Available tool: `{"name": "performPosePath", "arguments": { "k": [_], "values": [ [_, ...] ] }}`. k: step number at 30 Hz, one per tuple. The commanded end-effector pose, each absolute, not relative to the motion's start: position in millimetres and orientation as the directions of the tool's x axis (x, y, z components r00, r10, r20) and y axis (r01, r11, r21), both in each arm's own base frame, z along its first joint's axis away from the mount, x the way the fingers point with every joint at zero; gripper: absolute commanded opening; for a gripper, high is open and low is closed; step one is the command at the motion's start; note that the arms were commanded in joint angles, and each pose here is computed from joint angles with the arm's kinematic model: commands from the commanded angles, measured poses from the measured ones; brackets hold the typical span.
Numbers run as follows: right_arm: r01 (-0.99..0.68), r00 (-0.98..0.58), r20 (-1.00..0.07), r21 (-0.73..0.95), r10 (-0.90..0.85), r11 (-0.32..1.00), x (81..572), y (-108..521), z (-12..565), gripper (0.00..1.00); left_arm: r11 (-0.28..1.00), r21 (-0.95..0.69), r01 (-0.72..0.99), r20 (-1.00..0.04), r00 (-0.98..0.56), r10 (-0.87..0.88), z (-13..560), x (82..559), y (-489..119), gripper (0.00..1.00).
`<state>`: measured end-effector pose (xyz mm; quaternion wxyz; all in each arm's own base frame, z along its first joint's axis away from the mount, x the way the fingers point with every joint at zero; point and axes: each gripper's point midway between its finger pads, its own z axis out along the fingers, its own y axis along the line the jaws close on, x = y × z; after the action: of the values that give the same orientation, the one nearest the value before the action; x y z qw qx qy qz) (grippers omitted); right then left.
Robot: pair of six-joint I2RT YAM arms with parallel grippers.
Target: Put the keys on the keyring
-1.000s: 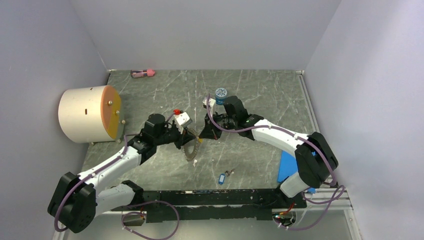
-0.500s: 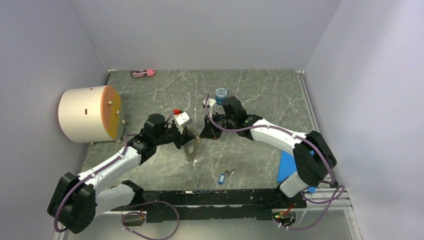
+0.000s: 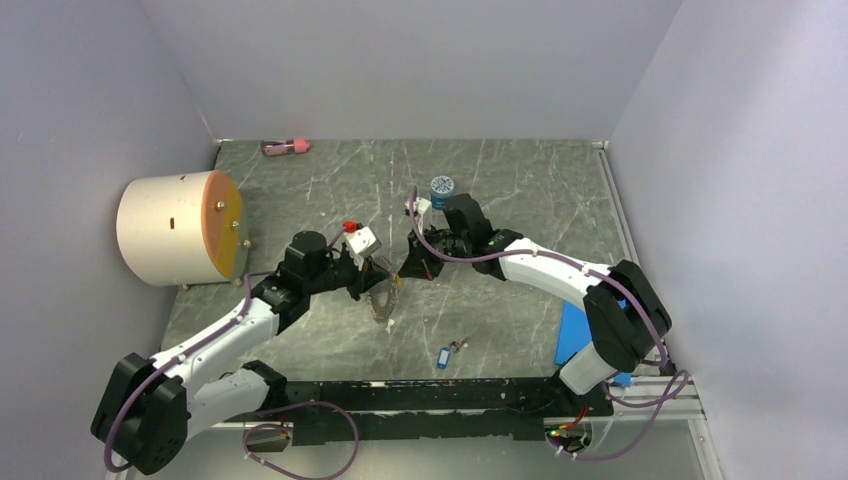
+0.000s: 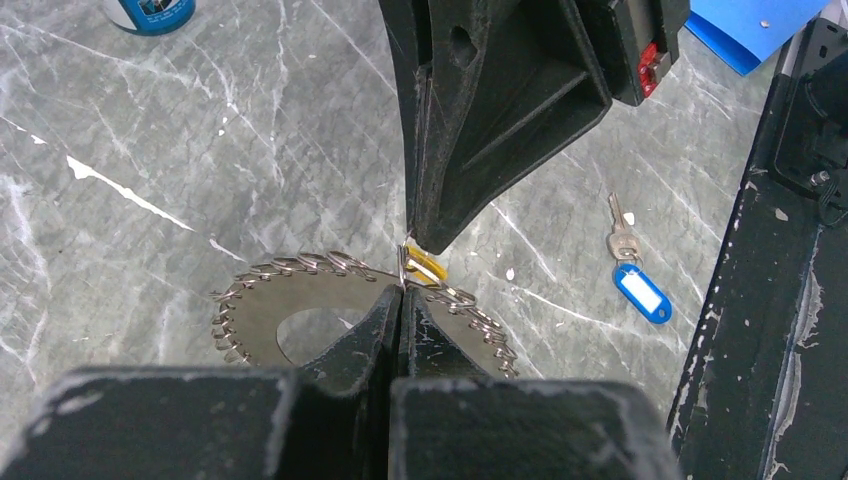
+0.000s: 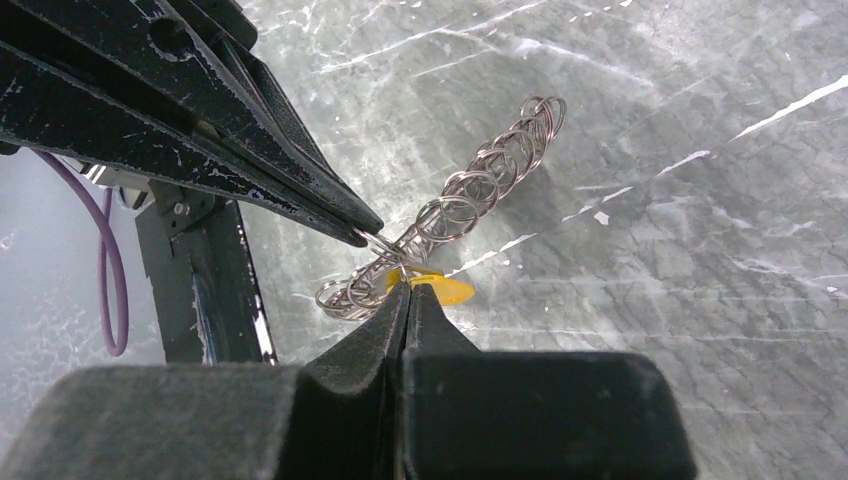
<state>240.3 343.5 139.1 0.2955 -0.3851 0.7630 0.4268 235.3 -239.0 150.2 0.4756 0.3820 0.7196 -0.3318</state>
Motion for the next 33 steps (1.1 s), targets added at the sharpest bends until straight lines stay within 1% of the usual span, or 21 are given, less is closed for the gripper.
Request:
{"name": "performPosePath", "arguments": {
  "k": [1, 2, 3, 5, 7, 8, 9, 11, 13, 14, 15, 16, 18, 21, 23, 26, 29, 32, 33],
  "values": [
    [-0.852, -0.506, -0.801, 0.405, -0.32, 0.333, 245.9, 346.7, 143.4, 0.0, 0.46, -0.082, 0.884, -0.972, -0.173, 0.159, 178.6, 234.5, -245.7, 0.02],
    [-0.852, -0.505, -0.802, 0.405, -0.32, 0.33, 244.9, 346.1, 143.9, 0.0, 0.463, -0.08, 0.883, -0.973, -0.17, 0.157, 179.1, 234.6, -245.2, 0.03],
    [-0.853, -0.505, -0.802, 0.407, -0.32, 0.327, 243.2, 345.1, 144.4, 0.03, 0.463, -0.078, 0.883, -0.974, -0.167, 0.155, 179.9, 234.3, -245.2, 0.03],
    [-0.868, -0.471, -0.832, 0.379, -0.291, 0.322, 245.4, 345.4, 154.2, 0.16, 0.464, -0.077, 0.882, -0.974, -0.167, 0.156, 179.5, 234.2, -244.6, 0.03],
    [-0.869, -0.451, -0.851, 0.351, -0.267, 0.349, 247.8, 340.3, 160.5, 0.27, 0.463, -0.078, 0.883, -0.973, -0.168, 0.156, 178.7, 233.7, -244.6, 0.03],
    [-0.869, -0.439, -0.862, 0.336, -0.252, 0.365, 249.6, 337.5, 164.7, 0.37, 0.463, -0.078, 0.883, -0.974, -0.166, 0.154, 179.1, 233.4, -244.6, 0.03],
    [-0.868, -0.425, -0.874, 0.319, -0.237, 0.381, 251.2, 334.6, 169.7, 0.44, 0.463, -0.079, 0.883, -0.974, -0.168, 0.153, 178.8, 233.3, -244.3, 0.02],
    [-0.865, -0.392, -0.896, 0.281, -0.209, 0.417, 255.9, 327.8, 180.9, 0.55, 0.463, -0.079, 0.883, -0.975, -0.166, 0.151, 179.5, 233.0, -244.3, 0.03],
    [-0.856, -0.361, -0.914, 0.246, -0.184, 0.455, 260.0, 320.7, 190.7, 0.63, 0.464, -0.076, 0.883, -0.975, -0.163, 0.149, 180.1, 233.1, -244.3, 0.03],
    [-0.849, -0.343, -0.924, 0.227, -0.171, 0.477, 262.9, 316.6, 195.6, 0.74, 0.463, -0.075, 0.883, -0.976, -0.162, 0.149, 180.1, 233.0, -244.2, 0.02],
    [-0.842, -0.327, -0.931, 0.21, -0.161, 0.497, 265.4, 312.8, 199.4, 0.95, 0.462, -0.074, 0.884, -0.976, -0.159, 0.148, 180.6, 232.8, -244.4, 0.03],
    [-0.833, -0.308, -0.94, 0.191, -0.148, 0.519, 268.1, 308.3, 205.3, 0.99, 0.463, -0.074, 0.883, -0.977, -0.158, 0.146, 180.7, 233.1, -244.4, 0.02],
    [-0.823, -0.274, -0.952, 0.159, -0.135, 0.546, 271.6, 302.1, 212.2, 0.99, 0.46, -0.072, 0.885, -0.978, -0.154, 0.141, 181.5, 232.8, -244.8, 0.02],
    [-0.77, -0.25, -0.965, 0.147, -0.082, 0.621, 284.0, 291.8, 224.3, 0.99, 0.448, -0.07, 0.891, -0.98, -0.145, 0.135, 183.4, 231.4, -246.3, 0.02],
    [-0.774, -0.215, -0.974, 0.124, -0.074, 0.621, 284.7, 289.5, 230.6, 0.99, 0.435, -0.066, 0.898, -0.982, -0.135, 0.129, 184.9, 229.7, -247.7, 0.03],
    [-0.844, -0.141, -0.987, 0.079, -0.077, 0.531, 267.6, 295.6, 236.4, 0.99, 0.404, -0.056, 0.913, -0.986, -0.114, 0.122, 186.4, 225.8, -250.9, 0.02],
    [-0.91, -0.076, -0.996, 0.049, -0.051, 0.411, 248.2, 305.3, 242.9, 0.99, 0.364, -0.047, 0.93, -0.99, -0.092, 0.108, 189.6, 220.7, -255.1, 0.03],
    [-0.947, -0.073, -0.996, 0.054, -0.05, 0.317, 236.2, 314.8, 240.9, 0.99, 0.32, -0.039, 0.947, -0.993, -0.073, 0.097, 192.6, 215.7, -259.3, 0.03],
    [-0.957, -0.072, -0.996, 0.055, -0.049, 0.285, 232.6, 317.5, 240.3, 0.97, 0.305, -0.036, 0.952, -0.993, -0.067, 0.092, 193.8, 214.1, -260.7, 0.03]
  ]
}}
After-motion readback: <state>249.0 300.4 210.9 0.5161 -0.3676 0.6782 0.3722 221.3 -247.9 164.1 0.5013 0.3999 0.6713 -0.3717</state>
